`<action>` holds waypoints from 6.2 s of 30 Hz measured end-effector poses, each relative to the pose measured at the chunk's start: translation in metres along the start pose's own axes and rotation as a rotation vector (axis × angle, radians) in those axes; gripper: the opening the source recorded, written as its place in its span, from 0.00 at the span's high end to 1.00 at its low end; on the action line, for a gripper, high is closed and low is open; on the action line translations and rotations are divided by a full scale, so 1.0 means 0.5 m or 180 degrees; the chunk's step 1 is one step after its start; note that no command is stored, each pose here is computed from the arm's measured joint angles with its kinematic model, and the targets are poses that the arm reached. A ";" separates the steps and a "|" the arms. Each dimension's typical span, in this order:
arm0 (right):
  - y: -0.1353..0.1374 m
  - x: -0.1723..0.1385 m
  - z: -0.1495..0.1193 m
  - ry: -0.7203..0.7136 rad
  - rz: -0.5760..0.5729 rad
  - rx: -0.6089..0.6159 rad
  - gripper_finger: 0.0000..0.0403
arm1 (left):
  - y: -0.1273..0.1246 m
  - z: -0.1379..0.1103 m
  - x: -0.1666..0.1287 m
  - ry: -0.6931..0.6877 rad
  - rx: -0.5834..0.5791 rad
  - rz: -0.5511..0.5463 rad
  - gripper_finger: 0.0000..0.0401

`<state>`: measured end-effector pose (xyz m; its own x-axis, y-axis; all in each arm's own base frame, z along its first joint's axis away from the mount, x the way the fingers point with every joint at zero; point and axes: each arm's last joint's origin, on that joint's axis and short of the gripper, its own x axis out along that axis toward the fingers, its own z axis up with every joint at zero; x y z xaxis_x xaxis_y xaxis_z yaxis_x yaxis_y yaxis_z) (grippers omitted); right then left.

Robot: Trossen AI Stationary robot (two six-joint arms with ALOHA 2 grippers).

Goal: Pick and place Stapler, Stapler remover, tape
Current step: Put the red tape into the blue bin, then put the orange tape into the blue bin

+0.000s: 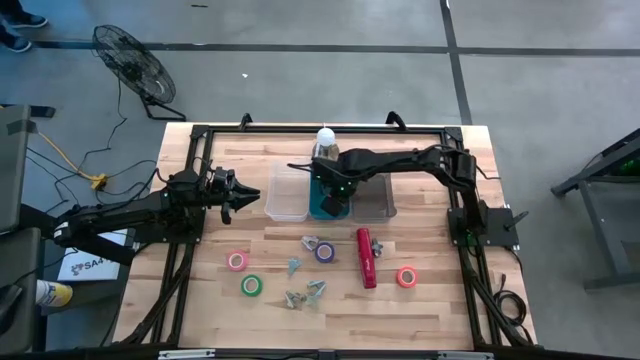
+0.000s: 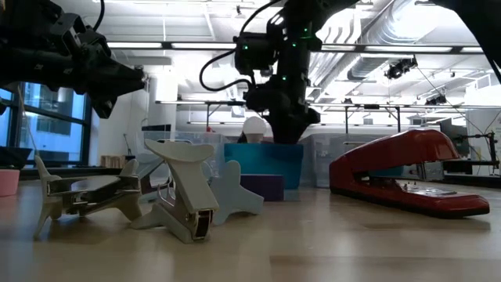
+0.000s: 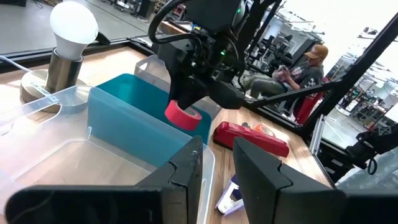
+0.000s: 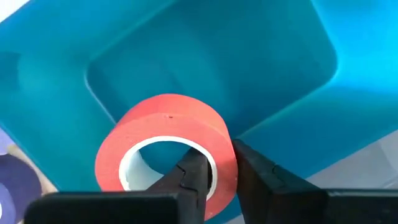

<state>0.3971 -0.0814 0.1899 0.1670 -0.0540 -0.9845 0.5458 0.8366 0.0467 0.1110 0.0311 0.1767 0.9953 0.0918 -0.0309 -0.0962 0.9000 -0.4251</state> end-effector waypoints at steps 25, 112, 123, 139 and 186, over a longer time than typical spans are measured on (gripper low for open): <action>0.003 -0.014 0.002 0.0033 0.0090 -0.0006 0.71 | 0.000 0.000 0.000 0.0001 0.0000 -0.0002 0.78; 0.184 -0.041 -0.527 0.0842 0.0566 0.0573 0.47 | 0.000 0.000 0.000 -0.0001 0.0000 0.0001 0.78; 0.198 0.015 -0.528 0.0941 0.0307 0.0795 0.48 | 0.000 0.000 0.000 -0.0001 0.0000 -0.0001 0.78; 0.199 0.032 -0.529 0.0957 0.0161 0.0892 0.55 | 0.000 0.000 0.000 -0.0001 0.0000 -0.0002 0.78; 0.083 -0.242 -0.272 -0.0299 0.0985 -0.1301 0.92 | 0.000 0.000 0.000 -0.0001 0.0000 0.0000 0.78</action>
<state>0.2879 0.0337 0.2881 0.3530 0.1966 -0.9147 0.0971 0.9647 0.2448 0.1110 0.0311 0.1768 0.9953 0.0921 -0.0306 -0.0964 0.9001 -0.4250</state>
